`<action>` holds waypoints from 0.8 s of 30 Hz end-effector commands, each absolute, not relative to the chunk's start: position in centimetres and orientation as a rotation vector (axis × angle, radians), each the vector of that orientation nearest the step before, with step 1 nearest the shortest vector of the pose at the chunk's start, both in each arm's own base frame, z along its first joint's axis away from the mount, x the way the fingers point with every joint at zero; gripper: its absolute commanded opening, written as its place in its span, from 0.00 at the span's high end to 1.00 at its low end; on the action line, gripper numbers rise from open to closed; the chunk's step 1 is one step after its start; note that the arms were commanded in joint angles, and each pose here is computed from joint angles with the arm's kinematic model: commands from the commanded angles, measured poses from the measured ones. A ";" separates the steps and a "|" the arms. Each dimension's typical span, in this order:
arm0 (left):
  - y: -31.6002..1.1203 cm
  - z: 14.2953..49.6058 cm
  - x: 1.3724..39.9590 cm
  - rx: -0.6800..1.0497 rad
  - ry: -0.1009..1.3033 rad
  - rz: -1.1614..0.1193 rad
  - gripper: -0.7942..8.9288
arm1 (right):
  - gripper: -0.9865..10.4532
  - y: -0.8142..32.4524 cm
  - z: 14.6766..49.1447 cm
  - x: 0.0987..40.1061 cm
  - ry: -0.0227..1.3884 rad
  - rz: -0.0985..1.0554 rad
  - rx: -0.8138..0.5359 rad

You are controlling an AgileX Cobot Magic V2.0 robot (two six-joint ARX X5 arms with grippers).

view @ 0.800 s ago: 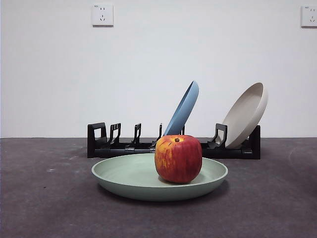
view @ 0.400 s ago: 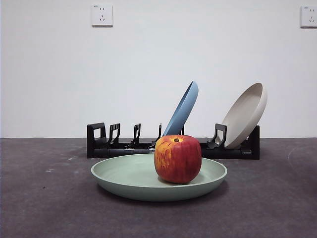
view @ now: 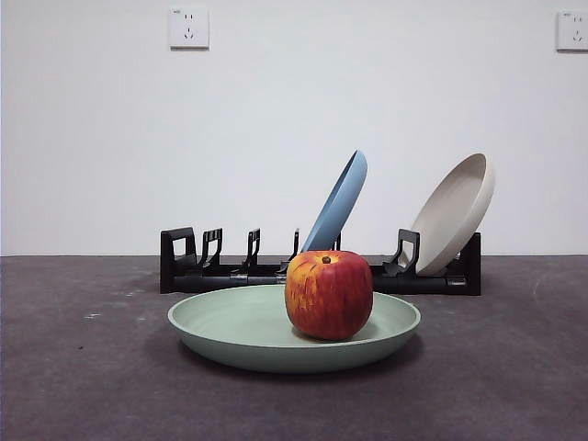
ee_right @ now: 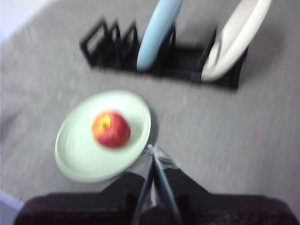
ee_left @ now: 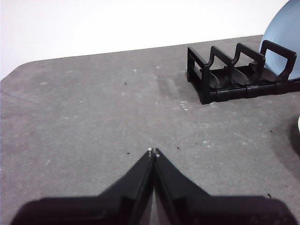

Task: Take the green plate from the plate rack,put the plate on the table,take the apple from the table,put the apple in the plate

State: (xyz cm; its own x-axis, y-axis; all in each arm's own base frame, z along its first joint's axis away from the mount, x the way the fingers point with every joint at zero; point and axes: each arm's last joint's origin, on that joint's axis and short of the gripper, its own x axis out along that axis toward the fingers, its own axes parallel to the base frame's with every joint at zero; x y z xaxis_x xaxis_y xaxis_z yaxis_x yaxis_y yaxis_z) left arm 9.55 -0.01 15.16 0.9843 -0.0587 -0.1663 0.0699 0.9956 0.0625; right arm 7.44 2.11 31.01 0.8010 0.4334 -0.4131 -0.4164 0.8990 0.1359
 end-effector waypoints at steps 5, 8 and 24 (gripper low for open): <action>0.0 14.7 9.6 0.062 0.174 -0.061 0.92 | 0.91 1.3 24.6 8.2 0.242 0.362 0.018; 0.0 14.7 9.6 0.062 0.174 -0.061 0.92 | 0.91 1.2 21.8 8.6 0.193 0.341 0.032; 0.0 14.7 9.6 0.062 0.174 -0.061 0.92 | 0.91 1.0 15.0 9.5 0.153 0.268 0.006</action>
State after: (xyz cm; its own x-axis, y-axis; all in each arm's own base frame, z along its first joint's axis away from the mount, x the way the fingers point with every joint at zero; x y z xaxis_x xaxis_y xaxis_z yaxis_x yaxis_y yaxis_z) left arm 9.55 -0.01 15.16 0.9843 -0.0587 -0.1663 0.0699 0.9956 0.0625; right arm 9.47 1.02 15.46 0.9534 0.2679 -0.1385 -0.2670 0.9634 0.0254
